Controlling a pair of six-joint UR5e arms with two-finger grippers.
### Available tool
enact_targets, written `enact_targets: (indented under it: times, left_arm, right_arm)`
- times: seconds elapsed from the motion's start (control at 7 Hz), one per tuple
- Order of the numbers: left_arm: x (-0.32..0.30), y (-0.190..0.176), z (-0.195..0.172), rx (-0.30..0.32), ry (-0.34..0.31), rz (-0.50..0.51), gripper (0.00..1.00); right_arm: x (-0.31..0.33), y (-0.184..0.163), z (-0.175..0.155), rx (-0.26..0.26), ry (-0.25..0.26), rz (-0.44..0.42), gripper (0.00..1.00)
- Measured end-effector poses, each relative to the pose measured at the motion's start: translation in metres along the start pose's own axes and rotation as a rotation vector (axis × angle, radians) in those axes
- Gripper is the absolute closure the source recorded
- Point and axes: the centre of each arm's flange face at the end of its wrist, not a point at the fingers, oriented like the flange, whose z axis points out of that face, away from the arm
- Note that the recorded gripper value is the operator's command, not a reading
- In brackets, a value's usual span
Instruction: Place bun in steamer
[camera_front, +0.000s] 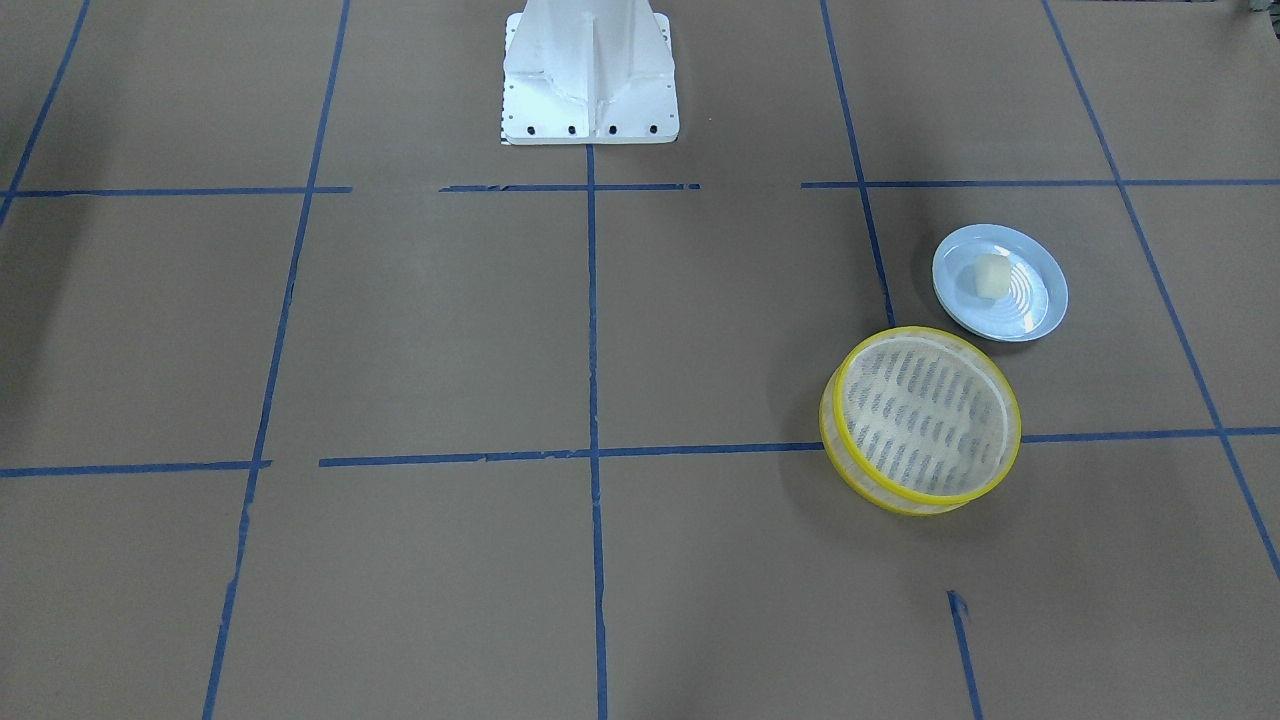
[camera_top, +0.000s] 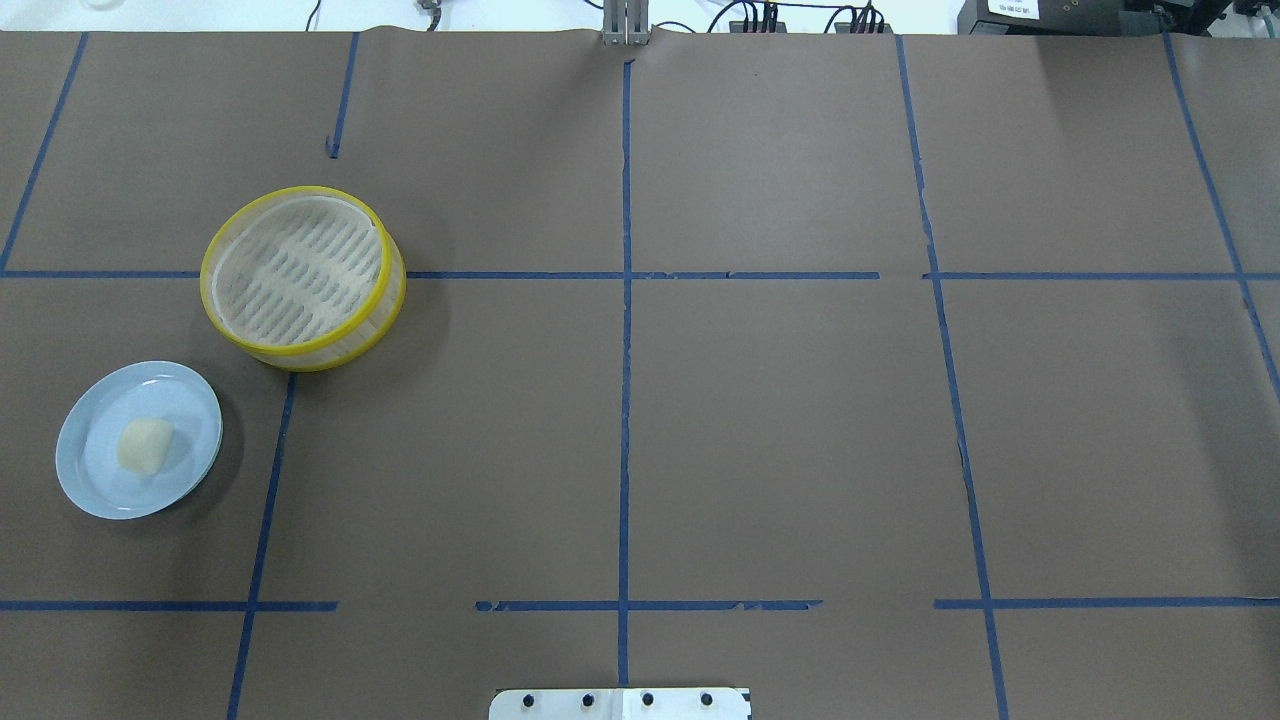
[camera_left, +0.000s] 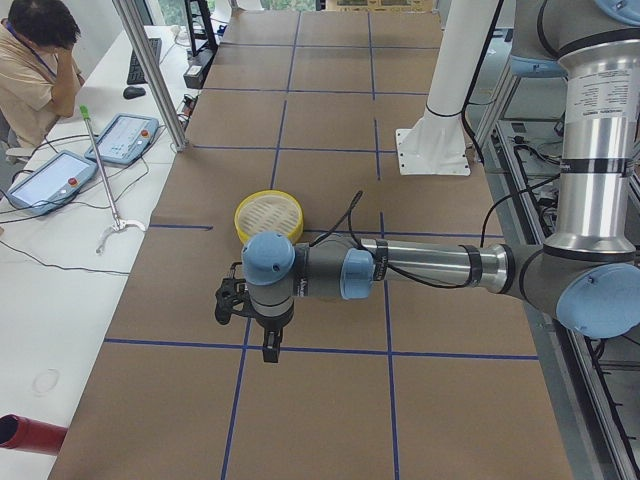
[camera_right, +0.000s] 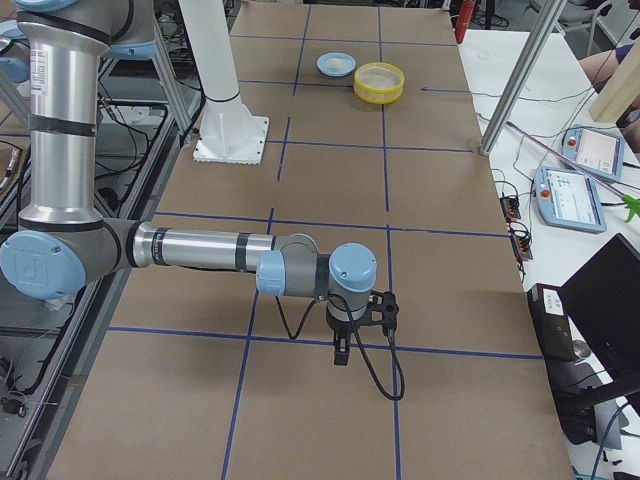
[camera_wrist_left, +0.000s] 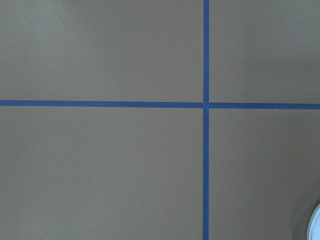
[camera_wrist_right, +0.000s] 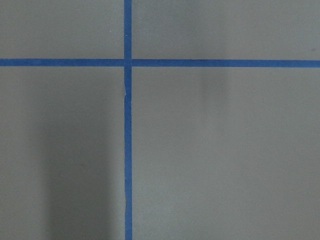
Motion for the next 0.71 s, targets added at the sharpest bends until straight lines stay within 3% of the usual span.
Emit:
enact_targets:
  times: [0.43, 0.71]
  left_arm:
    - [-0.001, 0.005, 0.005, -0.005, -0.004, 0.005, 0.0]
    - [0.022, -0.001, 0.014, 0.054, 0.003, 0.097, 0.0]
  right_arm:
    - [0.0, 0.0, 0.0, 0.0, 0.0, 0.0, 0.0]
    - [0.0, 0.0, 0.0, 0.0, 0.0, 0.0, 0.0]
